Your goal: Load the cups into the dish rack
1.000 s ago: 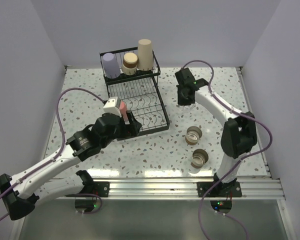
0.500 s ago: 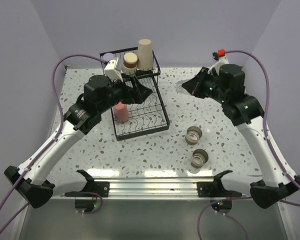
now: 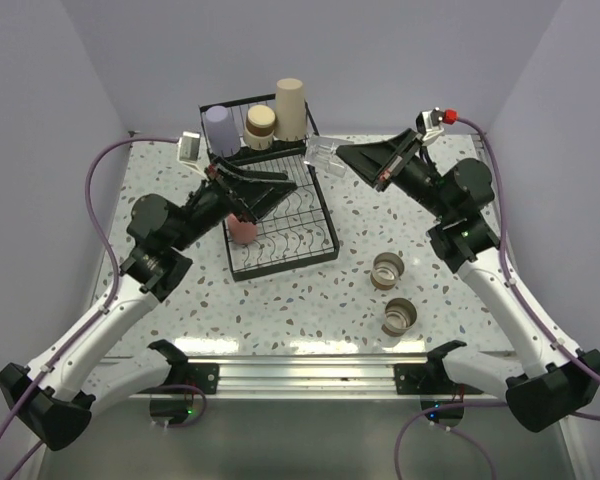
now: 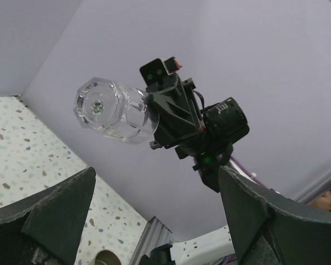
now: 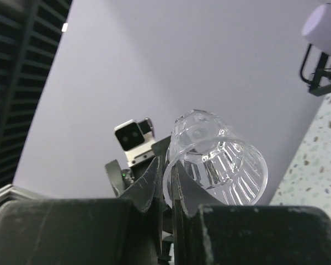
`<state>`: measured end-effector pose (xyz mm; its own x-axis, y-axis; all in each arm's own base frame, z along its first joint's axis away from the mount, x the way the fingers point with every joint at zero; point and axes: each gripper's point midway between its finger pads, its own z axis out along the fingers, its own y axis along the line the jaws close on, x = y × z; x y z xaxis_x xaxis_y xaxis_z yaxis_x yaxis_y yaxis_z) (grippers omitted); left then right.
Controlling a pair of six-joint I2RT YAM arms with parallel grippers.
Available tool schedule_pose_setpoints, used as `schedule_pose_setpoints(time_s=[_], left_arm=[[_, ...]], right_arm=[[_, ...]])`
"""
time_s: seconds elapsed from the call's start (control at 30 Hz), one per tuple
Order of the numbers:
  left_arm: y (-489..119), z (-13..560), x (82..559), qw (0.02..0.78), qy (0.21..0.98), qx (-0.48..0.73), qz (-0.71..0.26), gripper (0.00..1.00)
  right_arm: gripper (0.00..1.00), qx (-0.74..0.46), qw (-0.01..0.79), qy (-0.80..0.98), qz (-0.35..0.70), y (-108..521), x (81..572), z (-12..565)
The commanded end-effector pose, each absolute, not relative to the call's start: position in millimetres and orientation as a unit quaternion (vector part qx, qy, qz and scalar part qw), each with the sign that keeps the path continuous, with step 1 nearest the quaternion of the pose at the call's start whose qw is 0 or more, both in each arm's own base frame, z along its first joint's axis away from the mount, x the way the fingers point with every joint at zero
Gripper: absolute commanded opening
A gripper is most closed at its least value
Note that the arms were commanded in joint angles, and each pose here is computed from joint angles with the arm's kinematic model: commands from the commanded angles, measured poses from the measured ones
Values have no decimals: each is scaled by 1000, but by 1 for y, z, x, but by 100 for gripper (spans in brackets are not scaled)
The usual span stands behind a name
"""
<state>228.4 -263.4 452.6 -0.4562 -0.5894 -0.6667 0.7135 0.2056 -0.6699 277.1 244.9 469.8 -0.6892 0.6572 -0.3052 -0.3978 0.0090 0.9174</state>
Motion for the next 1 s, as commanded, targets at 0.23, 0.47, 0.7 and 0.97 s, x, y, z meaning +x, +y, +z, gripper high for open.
schedule_pose_setpoints(time_s=[0.23, 0.47, 0.7, 0.97], left_arm=[[-256, 476, 220, 534, 509, 42, -673, 93], [-261, 488, 228, 537, 489, 40, -686, 92], [-263, 505, 235, 555, 488, 50, -672, 90], [-267, 510, 239, 560, 493, 60, -663, 81]], right_arm=[[0, 57, 342, 525, 778, 253, 234, 519], [0, 52, 319, 530, 784, 265, 226, 512], [0, 49, 308, 541, 781, 278, 222, 504], [0, 51, 312, 554, 771, 283, 227, 492]])
